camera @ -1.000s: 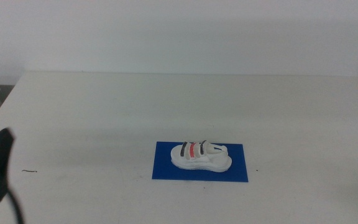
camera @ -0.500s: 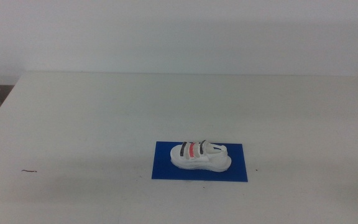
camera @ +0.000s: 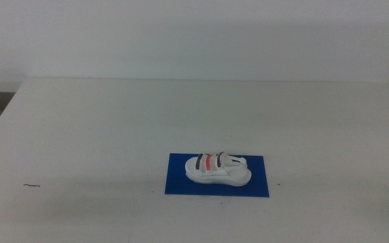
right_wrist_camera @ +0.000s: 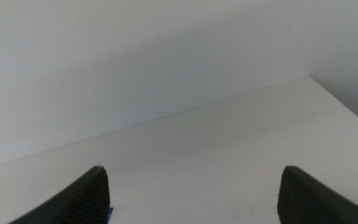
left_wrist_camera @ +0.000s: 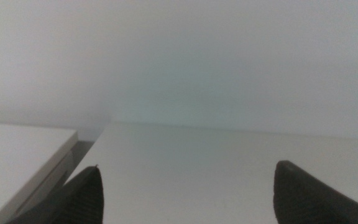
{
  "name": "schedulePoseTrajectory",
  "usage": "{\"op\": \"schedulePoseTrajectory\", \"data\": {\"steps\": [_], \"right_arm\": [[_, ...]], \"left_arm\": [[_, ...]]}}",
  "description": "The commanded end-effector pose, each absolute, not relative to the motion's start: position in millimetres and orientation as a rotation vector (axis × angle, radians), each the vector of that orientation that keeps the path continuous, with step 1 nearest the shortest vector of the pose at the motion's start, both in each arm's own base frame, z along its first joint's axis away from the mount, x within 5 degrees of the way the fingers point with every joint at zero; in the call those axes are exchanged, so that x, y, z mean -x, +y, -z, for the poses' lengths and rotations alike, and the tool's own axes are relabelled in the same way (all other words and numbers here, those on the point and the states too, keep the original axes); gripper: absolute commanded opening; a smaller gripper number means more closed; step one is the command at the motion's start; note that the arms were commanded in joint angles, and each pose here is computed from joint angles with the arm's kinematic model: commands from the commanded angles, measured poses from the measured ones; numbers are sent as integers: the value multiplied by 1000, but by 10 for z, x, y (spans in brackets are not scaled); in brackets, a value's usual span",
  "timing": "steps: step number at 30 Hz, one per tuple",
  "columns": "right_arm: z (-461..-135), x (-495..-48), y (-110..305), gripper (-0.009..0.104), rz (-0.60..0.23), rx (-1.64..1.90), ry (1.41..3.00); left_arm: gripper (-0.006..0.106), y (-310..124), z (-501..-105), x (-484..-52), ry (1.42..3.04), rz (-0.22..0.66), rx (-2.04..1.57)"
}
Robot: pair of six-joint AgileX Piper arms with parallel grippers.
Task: Use one arm to grab the shoe from the table and place it on the mat.
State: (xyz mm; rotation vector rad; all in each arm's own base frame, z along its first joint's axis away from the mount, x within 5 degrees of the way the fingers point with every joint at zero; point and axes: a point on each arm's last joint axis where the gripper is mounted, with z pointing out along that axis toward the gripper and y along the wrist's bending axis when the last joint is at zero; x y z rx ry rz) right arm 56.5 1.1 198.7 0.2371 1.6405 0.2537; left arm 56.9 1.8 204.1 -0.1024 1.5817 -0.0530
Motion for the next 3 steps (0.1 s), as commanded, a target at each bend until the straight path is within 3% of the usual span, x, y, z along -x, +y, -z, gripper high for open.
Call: {"op": "schedulePoseTrajectory", "data": {"steps": [1, 3], "right_arm": [[-1989, -562, 11, 79, -244, -223, 1631], [-1989, -562, 11, 79, -244, -223, 1631]], "left_arm": [[94, 18, -2074, -564, 1543, 64, 110], [94, 18, -2074, -564, 1543, 64, 110]]}}
